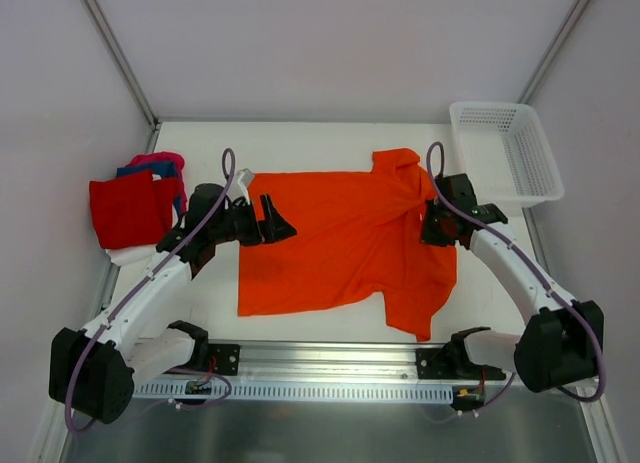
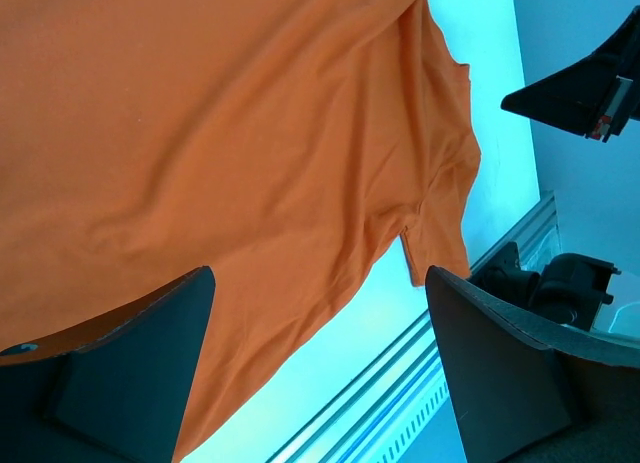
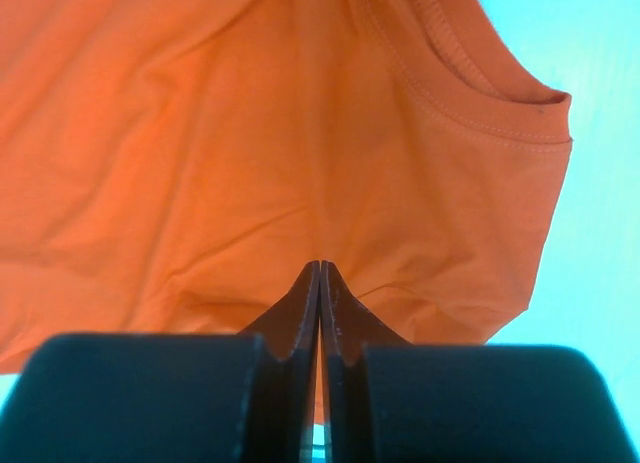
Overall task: Fold and stack the t-shirts
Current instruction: Flatten the tshirt out
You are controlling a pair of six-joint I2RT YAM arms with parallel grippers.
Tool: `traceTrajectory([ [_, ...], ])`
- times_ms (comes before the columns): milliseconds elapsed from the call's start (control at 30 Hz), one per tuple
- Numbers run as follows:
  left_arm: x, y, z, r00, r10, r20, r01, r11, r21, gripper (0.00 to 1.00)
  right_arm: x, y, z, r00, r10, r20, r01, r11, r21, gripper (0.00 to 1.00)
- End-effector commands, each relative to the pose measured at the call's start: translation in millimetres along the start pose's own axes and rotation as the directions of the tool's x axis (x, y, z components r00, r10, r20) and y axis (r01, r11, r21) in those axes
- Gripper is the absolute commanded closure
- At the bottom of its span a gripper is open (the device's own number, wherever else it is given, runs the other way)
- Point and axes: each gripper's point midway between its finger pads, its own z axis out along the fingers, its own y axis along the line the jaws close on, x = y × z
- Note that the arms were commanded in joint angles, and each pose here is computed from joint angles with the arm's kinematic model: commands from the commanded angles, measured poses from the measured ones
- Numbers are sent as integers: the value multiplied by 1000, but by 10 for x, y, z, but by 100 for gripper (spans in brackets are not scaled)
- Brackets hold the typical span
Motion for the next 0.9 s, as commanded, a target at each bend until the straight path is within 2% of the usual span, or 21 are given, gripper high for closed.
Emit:
traceTrajectory([
  [0,25,-154,-127,999,37,7,-37,998,57,11,90,91,-165,1000,-13,24,15,996,-82,97],
  [100,12,-168,-226,998,50,40,-51,998,43,10,85,117,-303,997,-13,76,22,992,-121,91],
  [200,17,-72,-290,996,32,85,-31,999,-10,10,39,62,-405,989,-6,150,23,993,-112,88],
  [300,48,-17,-296,995,35,92,-33,999,-26,9,-58,42,-410,978,7,207,15,995,-101,100],
  [367,42,9,-262,995,48,89,-46,998,-31,9,-72,63,-354,981,4,191,16,995,-103,99],
  [467,64,-8,-218,996,48,70,-47,999,-9,9,21,128,-42,997,-7,79,15,994,-106,100],
  [567,37,-70,-182,992,75,103,-80,996,50,9,-53,184,141,998,0,70,8,994,-112,99],
  [733,43,5,-98,990,95,99,-100,994,41,7,-70,314,622,999,35,-14,-36,990,-133,99],
  [800,-10,31,-66,989,104,105,-106,994,20,7,-61,298,780,998,16,-61,-22,994,-104,100],
  [867,-105,-1,-48,986,118,114,-120,993,15,6,-165,252,833,998,8,-58,-12,998,-65,99],
])
